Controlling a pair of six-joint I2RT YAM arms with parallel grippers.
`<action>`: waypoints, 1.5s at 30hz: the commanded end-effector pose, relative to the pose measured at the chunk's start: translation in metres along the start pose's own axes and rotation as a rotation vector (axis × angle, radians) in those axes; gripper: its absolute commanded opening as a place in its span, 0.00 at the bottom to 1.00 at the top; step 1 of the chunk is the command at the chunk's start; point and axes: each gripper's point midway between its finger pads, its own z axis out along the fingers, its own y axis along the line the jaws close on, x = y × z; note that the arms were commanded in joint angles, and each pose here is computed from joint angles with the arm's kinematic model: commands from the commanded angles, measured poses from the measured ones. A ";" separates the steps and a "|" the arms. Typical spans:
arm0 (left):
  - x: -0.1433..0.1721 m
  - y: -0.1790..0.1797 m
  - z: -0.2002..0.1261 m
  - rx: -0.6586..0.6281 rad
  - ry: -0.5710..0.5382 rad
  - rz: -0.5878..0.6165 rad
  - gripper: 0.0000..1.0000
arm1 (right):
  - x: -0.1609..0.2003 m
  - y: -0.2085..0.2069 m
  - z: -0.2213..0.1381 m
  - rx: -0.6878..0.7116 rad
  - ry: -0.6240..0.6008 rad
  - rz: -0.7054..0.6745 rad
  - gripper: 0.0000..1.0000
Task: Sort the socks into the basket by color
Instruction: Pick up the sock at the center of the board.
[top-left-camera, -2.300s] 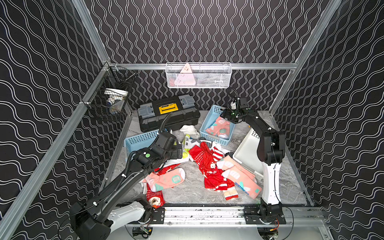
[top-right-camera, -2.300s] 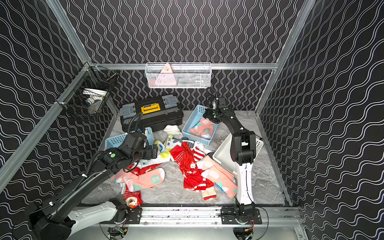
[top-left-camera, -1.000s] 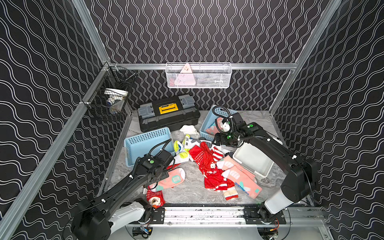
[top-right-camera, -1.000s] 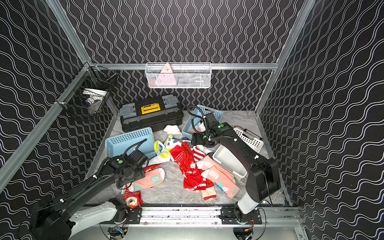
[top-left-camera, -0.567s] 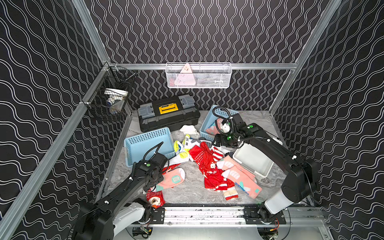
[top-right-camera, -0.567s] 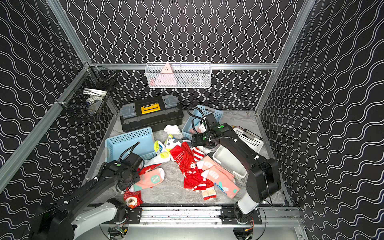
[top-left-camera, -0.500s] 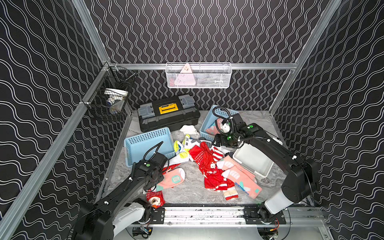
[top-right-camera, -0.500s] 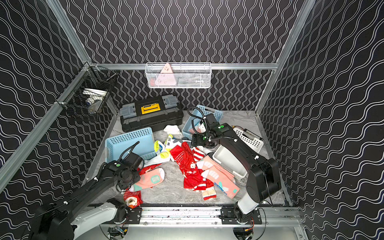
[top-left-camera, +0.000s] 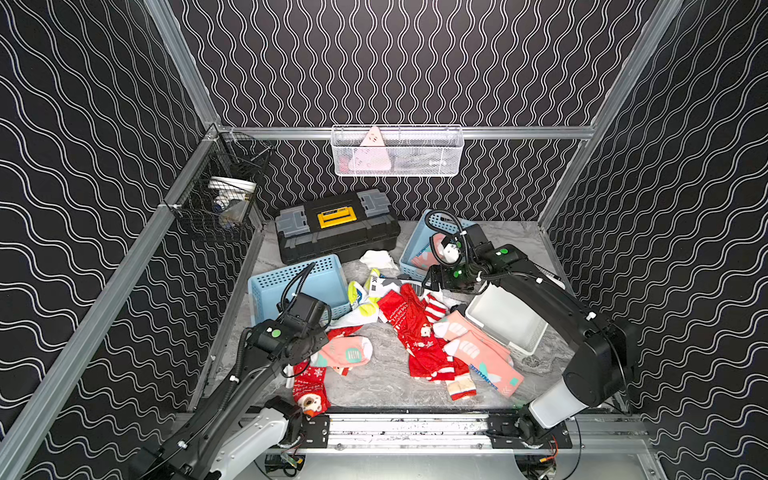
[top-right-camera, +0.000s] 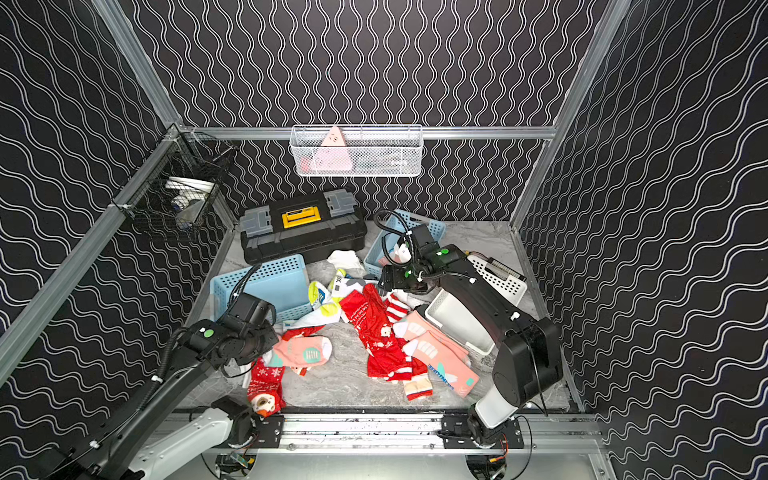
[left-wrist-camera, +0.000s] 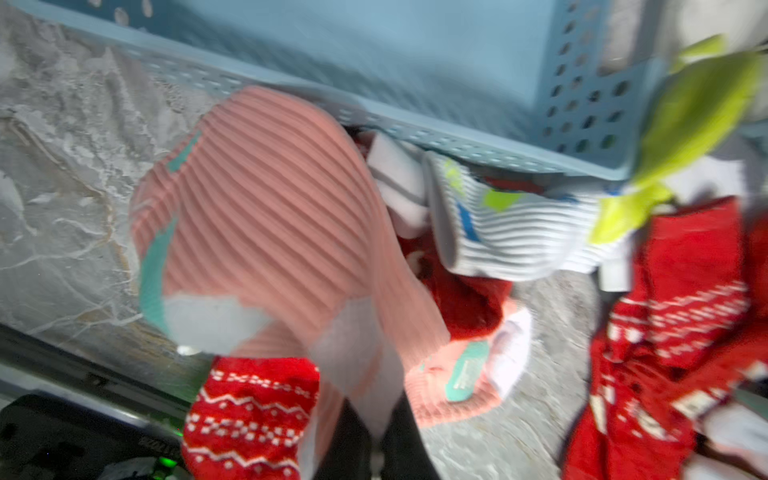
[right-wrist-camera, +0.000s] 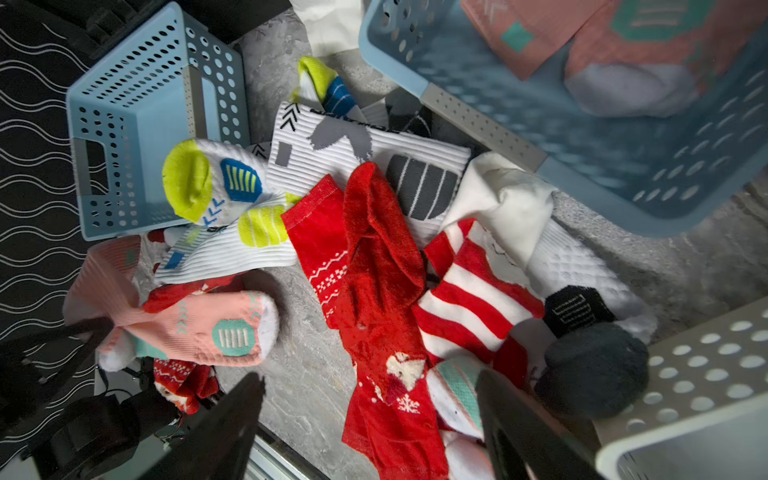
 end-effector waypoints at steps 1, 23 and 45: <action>0.001 -0.020 -0.017 0.105 0.033 0.060 0.00 | -0.001 0.018 -0.005 -0.066 0.003 -0.035 0.82; -0.004 -0.181 -0.112 0.851 0.174 0.305 0.00 | 0.013 0.136 -0.076 -0.592 -0.163 -0.349 0.81; 0.018 -0.225 -0.177 1.256 0.346 0.361 0.00 | 0.027 0.167 -0.091 -0.451 -0.449 -0.853 0.88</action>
